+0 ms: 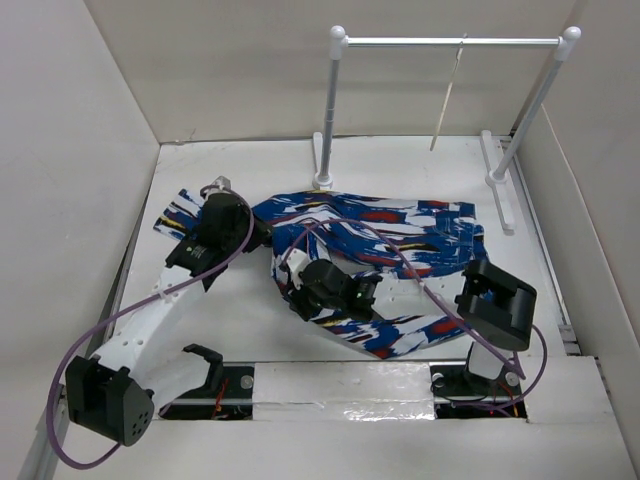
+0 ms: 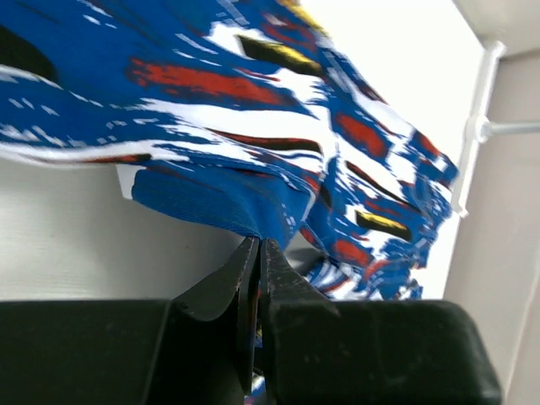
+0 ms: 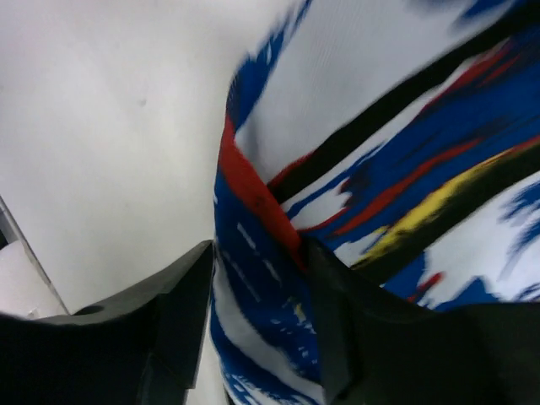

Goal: Place the trousers on the hanger
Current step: Flatten out the trousers at the center of the board.

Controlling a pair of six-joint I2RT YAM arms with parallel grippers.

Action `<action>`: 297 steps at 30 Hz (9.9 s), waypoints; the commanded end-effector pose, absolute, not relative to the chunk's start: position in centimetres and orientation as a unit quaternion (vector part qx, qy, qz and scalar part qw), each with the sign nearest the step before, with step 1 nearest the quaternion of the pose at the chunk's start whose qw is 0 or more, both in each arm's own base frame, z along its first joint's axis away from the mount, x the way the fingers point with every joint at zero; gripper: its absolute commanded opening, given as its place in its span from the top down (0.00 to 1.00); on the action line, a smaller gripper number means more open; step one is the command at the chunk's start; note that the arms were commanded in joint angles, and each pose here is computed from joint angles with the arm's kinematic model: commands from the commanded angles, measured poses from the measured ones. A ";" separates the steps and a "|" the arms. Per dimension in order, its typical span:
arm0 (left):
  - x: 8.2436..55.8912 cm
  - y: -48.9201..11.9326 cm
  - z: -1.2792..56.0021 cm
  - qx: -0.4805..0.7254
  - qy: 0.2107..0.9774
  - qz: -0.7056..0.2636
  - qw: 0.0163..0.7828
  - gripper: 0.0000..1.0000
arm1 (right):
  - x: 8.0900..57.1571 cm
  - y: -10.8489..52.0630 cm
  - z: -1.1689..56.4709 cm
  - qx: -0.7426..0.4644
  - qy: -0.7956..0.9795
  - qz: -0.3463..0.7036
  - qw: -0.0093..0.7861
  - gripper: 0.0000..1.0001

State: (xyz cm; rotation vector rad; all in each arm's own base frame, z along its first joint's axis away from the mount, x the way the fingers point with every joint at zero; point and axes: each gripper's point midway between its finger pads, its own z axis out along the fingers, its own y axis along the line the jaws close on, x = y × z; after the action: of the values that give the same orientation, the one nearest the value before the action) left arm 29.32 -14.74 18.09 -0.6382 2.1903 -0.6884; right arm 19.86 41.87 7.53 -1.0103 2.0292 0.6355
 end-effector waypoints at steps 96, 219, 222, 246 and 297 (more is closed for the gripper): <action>42.2 7.2 1.5 -0.330 0.911 0.062 0.240 0.71 | 44.9 2.4 4.5 0.071 0.915 0.158 0.364 0.56; 24.1 -3.0 27.0 -0.395 0.651 -0.183 0.622 1.00 | 32.5 -4.0 9.9 0.247 0.835 0.044 0.490 0.08; 22.6 -1.5 28.7 -0.391 0.637 -0.177 0.640 1.00 | 34.4 -2.0 7.5 0.230 0.866 0.087 0.435 0.10; 22.5 -0.6 31.5 -0.336 0.682 -0.094 0.643 1.00 | 36.4 6.3 15.1 0.050 0.840 0.133 0.524 0.09; 31.7 13.5 3.1 -0.562 0.770 0.073 0.294 0.31 | 24.2 16.5 17.3 -0.144 0.787 0.262 0.539 0.40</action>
State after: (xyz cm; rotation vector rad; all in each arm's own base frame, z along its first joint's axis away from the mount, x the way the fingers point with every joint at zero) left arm 29.81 13.87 2.38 -1.5077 2.0940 0.2862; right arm 24.94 15.66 17.11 -0.2956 1.8915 0.5821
